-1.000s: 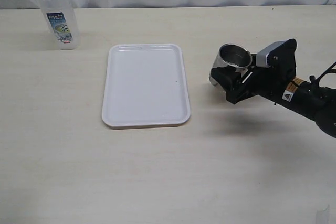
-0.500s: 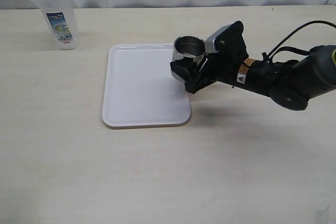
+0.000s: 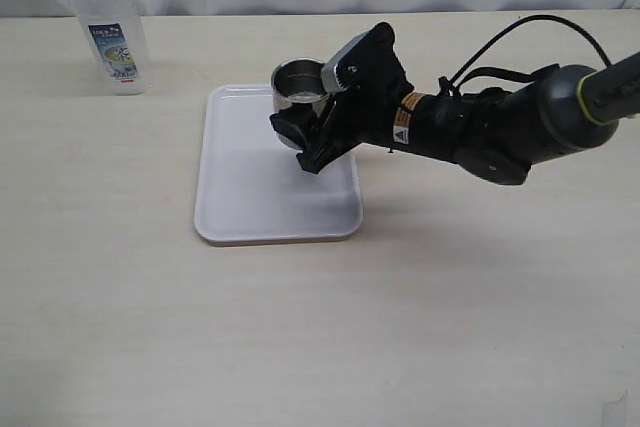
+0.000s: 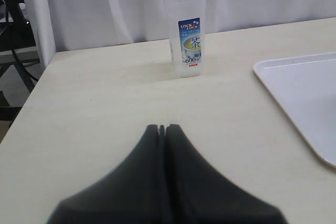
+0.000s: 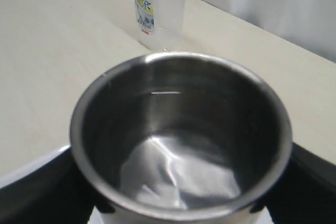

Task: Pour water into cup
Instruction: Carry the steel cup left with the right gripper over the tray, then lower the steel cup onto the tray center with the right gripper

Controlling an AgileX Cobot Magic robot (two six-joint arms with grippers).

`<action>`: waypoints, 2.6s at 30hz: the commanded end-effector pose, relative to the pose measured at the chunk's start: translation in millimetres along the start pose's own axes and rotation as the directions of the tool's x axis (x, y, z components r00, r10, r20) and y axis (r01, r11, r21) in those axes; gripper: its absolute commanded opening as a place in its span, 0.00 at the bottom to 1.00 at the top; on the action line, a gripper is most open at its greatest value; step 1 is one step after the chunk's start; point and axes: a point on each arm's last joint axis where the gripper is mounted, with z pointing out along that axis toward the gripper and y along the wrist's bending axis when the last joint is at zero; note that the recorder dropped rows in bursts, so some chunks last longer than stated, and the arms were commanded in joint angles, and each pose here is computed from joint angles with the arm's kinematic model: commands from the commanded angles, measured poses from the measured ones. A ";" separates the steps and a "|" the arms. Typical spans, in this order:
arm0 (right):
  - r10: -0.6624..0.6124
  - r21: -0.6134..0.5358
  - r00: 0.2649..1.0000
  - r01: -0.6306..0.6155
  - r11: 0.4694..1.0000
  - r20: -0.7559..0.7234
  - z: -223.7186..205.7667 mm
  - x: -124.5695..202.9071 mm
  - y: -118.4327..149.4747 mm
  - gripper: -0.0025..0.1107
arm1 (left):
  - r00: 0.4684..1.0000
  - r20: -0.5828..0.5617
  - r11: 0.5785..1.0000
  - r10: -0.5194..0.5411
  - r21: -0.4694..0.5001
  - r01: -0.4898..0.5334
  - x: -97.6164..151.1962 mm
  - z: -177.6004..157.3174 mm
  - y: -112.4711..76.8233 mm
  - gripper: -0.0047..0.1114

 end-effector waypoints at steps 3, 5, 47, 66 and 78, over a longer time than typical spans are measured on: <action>0.027 -0.027 0.997 -0.025 0.999 0.068 7.4 -1.2 5.0 0.06 | 1.000 0.009 1.000 -0.004 -0.002 0.004 0.1 0.1 0.0 0.04; 0.025 -0.035 0.998 -0.023 0.999 0.064 12.0 2.5 5.1 0.06 | 1.000 0.009 1.000 -0.004 -0.002 0.004 0.1 0.1 0.0 0.04; 0.011 -0.026 1.000 -0.011 1.000 0.024 71.2 30.8 -10.0 0.15 | 1.000 0.009 1.000 -0.004 -0.002 0.004 0.1 0.1 0.0 0.04; 0.011 -0.024 1.000 -0.011 1.000 0.020 71.2 31.2 -10.1 0.69 | 1.000 0.009 1.000 -0.004 -0.002 0.004 0.1 0.1 0.0 0.04; 0.011 -0.022 1.000 -0.011 1.000 0.012 71.2 31.8 -10.3 0.70 | 1.000 0.009 1.000 -0.004 -0.002 0.004 0.1 0.1 0.0 0.04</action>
